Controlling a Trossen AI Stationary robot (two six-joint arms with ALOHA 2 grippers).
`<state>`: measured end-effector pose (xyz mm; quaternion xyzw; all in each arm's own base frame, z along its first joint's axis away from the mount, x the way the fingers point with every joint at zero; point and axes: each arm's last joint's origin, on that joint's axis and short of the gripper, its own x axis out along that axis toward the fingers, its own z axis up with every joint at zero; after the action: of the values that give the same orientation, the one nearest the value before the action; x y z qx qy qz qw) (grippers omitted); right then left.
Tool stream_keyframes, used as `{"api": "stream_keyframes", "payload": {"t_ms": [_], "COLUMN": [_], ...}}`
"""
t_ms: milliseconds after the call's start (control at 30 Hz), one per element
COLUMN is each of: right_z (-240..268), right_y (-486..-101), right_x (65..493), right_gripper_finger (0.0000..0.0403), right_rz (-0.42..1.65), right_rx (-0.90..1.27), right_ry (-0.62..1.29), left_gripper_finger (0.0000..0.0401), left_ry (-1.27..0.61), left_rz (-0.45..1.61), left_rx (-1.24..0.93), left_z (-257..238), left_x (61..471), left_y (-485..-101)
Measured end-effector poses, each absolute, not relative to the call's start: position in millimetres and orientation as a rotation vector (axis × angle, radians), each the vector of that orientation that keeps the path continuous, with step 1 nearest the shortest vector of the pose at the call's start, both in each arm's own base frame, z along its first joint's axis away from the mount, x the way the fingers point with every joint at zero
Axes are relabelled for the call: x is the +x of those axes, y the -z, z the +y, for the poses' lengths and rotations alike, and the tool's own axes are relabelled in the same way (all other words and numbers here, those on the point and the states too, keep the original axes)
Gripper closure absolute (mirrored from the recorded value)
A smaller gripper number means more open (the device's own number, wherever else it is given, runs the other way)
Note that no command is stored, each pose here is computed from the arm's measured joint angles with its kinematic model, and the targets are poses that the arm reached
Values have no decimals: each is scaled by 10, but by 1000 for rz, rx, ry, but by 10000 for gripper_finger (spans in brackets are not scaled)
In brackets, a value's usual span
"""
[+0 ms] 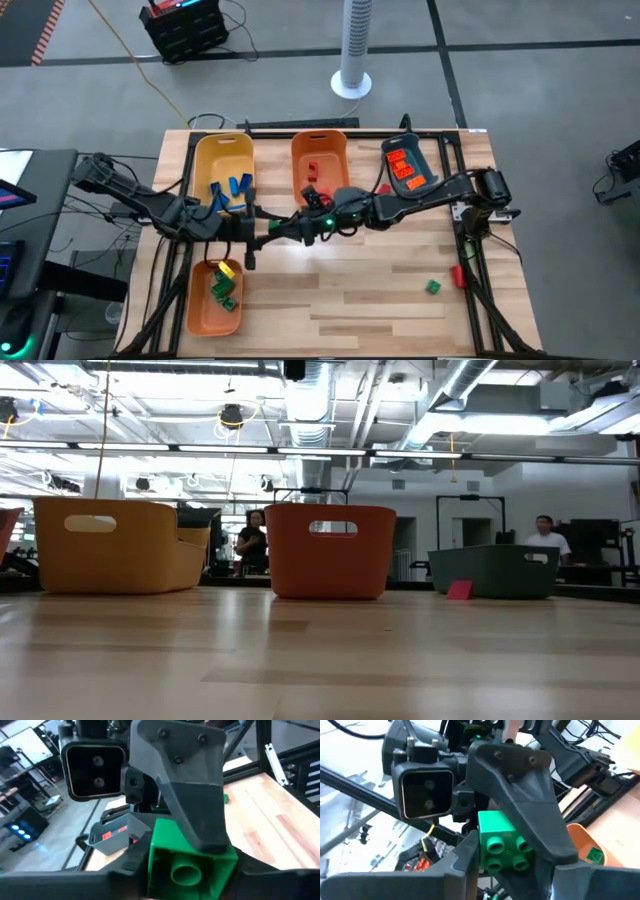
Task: Sort blocks
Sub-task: Put the green game piece into the bottom orange bin
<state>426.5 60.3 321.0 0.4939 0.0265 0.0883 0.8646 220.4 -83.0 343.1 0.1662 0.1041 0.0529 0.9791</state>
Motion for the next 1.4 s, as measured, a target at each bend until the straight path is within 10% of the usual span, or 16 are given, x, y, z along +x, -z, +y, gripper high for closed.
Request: {"api": "stream_keyframes", "payload": {"t_ms": [433, 833, 1400], "right_z": [483, 421, 504], "right_y": [-3154, -3219, -3266], "right_x": [4213, 3668, 2860], "right_gripper_finger": [145, 142, 142], "right_rz": [272, 663, 1045], "right_rx": [1033, 858, 679], "right_ry": [-267, -62, 310], "left_gripper_finger": [271, 267, 268], "left_ry": [-61, 245, 281], "left_rz": [144, 621, 1100], "left_rx": [143, -288, -280], "left_z": [-758, -915, -1340], "left_x": [1829, 1279, 1014], "left_y": [-3638, -3333, -2434]}}
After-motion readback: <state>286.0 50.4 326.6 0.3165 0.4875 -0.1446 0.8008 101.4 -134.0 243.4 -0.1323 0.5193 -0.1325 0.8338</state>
